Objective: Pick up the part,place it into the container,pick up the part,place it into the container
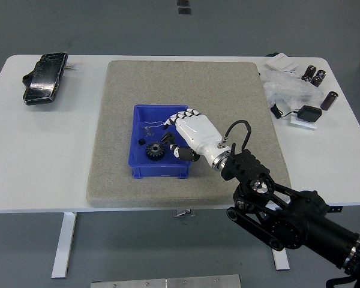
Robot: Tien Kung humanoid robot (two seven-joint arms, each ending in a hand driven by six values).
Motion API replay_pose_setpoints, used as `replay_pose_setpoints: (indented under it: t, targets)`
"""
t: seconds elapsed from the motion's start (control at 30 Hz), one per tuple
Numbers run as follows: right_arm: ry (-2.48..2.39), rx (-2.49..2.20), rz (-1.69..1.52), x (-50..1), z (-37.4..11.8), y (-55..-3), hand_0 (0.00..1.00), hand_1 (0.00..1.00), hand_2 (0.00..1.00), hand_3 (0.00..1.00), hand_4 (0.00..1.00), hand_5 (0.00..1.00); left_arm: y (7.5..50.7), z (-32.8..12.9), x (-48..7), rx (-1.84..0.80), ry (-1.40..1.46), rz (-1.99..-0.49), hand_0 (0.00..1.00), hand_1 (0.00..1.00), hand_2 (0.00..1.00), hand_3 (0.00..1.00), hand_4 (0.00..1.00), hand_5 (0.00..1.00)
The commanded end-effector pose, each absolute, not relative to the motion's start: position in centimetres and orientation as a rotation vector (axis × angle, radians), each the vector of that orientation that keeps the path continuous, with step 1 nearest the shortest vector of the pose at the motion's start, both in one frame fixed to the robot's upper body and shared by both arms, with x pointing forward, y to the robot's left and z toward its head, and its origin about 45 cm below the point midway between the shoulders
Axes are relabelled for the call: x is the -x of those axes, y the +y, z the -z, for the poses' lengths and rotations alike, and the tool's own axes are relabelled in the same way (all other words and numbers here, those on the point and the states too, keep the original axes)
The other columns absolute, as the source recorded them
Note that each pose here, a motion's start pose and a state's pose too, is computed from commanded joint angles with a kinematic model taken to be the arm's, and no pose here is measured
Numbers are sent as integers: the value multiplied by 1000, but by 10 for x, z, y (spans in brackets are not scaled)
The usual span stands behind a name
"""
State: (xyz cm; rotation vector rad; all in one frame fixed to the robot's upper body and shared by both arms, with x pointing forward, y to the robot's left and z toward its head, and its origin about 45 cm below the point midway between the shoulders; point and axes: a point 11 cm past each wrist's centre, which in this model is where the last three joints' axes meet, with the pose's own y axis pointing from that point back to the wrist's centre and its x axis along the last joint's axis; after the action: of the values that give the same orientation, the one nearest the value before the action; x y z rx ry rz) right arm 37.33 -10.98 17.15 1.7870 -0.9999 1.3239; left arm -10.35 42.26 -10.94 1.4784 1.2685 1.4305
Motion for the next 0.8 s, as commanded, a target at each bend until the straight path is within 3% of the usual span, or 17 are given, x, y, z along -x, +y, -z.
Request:
replay_pose_setpoints:
  t: [0.4, 0.8]
  targets:
    - [-1234, -1894, -1225, -377, -196, -125, 918, 856, 835, 784, 711, 271, 423, 109, 104, -1480, 1268, -1429, 666, 657, 629, 619, 705, 204]
    - [-1719, -1896, -848, -383, -199, -235, 830, 775, 766, 728, 703, 285, 427, 107, 108, -1493, 1266, -1429, 665, 657, 628, 620, 703, 201]
